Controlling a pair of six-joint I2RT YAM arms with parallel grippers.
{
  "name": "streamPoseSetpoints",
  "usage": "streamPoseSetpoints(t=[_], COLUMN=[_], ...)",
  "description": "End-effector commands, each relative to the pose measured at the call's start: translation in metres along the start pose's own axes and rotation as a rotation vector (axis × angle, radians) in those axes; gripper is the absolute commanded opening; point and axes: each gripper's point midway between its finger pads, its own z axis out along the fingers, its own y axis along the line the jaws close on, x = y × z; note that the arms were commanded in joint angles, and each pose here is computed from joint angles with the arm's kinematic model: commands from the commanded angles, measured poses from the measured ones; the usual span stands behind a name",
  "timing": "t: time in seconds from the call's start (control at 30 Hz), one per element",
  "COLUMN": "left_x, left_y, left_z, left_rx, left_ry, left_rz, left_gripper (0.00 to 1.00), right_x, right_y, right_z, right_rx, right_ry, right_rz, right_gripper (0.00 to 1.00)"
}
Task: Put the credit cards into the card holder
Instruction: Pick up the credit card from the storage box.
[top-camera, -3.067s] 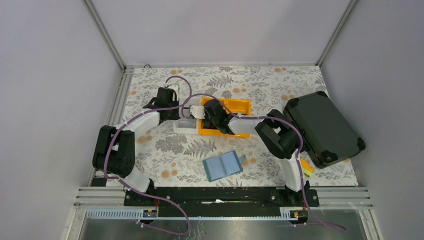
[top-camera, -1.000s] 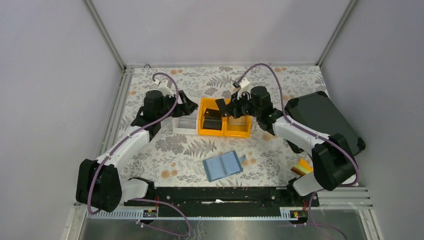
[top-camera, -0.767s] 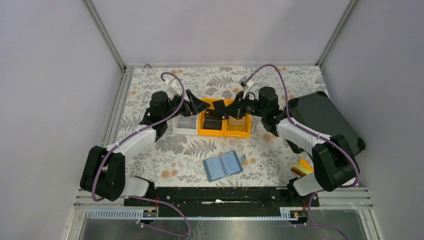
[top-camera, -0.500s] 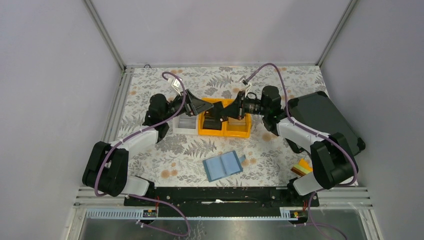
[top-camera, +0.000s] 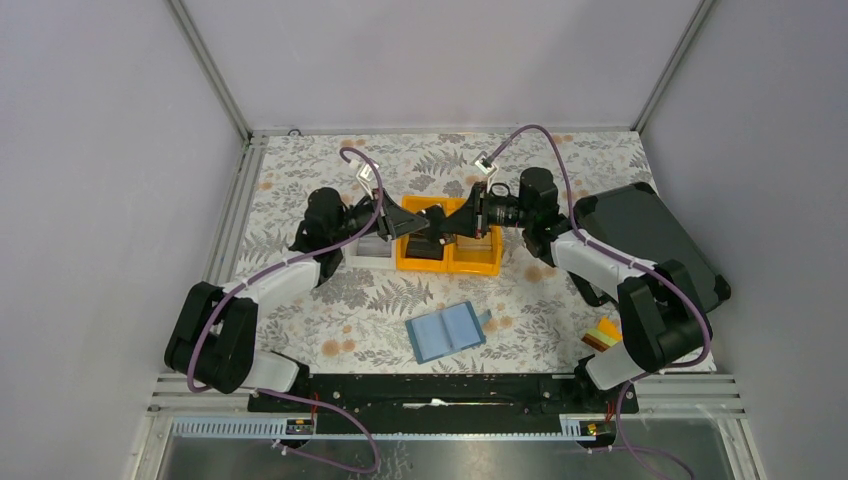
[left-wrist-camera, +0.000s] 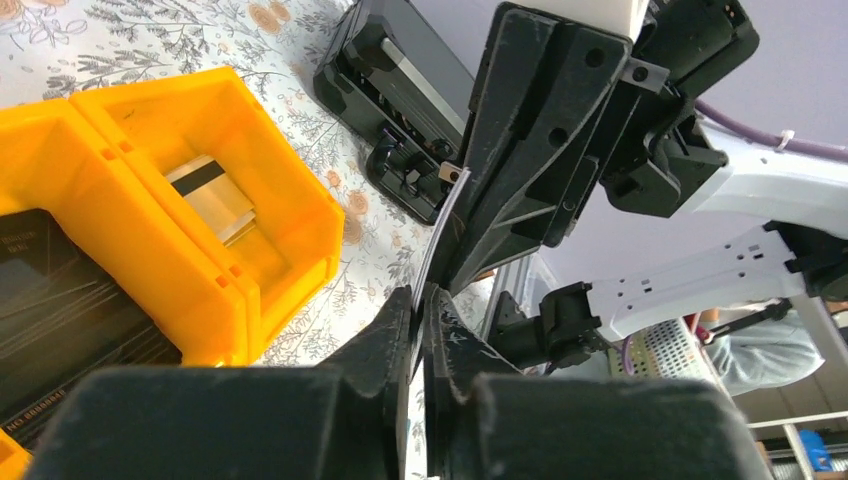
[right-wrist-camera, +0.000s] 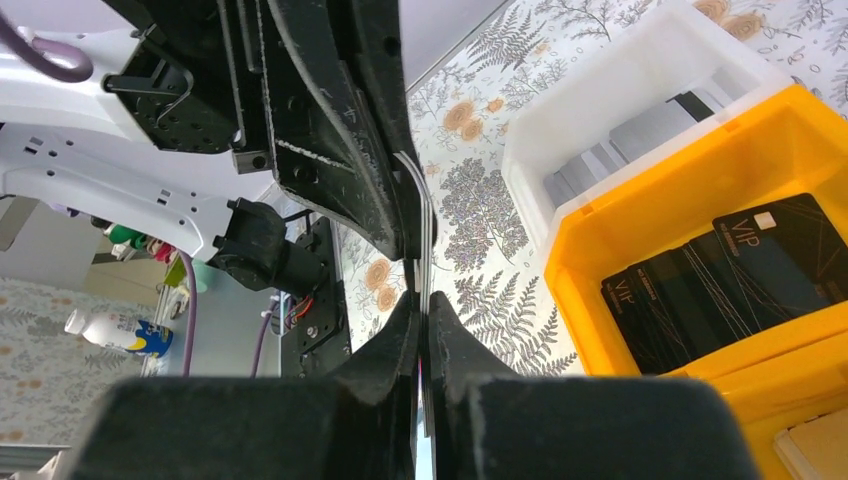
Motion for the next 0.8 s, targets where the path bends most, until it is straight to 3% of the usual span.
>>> streamPoseSetpoints(t=[0.0, 0.07, 0.33, 0.53, 0.77], left_x=[-0.013, -0.013, -0.018, -0.02, -0.02], left_y=[-0.017, -0.017, 0.001, 0.058, 0.086], left_z=[0.006, 0.006, 0.002, 0.0, -0.001], left_rx=[0.066, 0.069, -0.05, -0.339, -0.453], left_ry=[-0.005, -0.008, -0.039, -0.038, -0.07], left_rz=[0.087, 0.09, 0.138, 0.062, -0.063], left_gripper=[0.0, 0.0, 0.0, 0.0, 0.0], right_x=[-0.022, -0.023, -0.025, -0.031, -0.006], right_y=[-0.006, -0.009, -0.03, -0.058, -0.055], right_z=[0.001, 0.0, -0.003, -0.01, 0.01], right_rx=[0.044, 0.064, 0.179, 0.337, 0.348], right_ry=[-0.044, -0.047, -0.075, -0.128, -0.085], right_rz=[-0.078, -0.091, -0.124, -0.134, -0.169], right_gripper=[0.09, 0.13, 0.47, 0.52, 0.54])
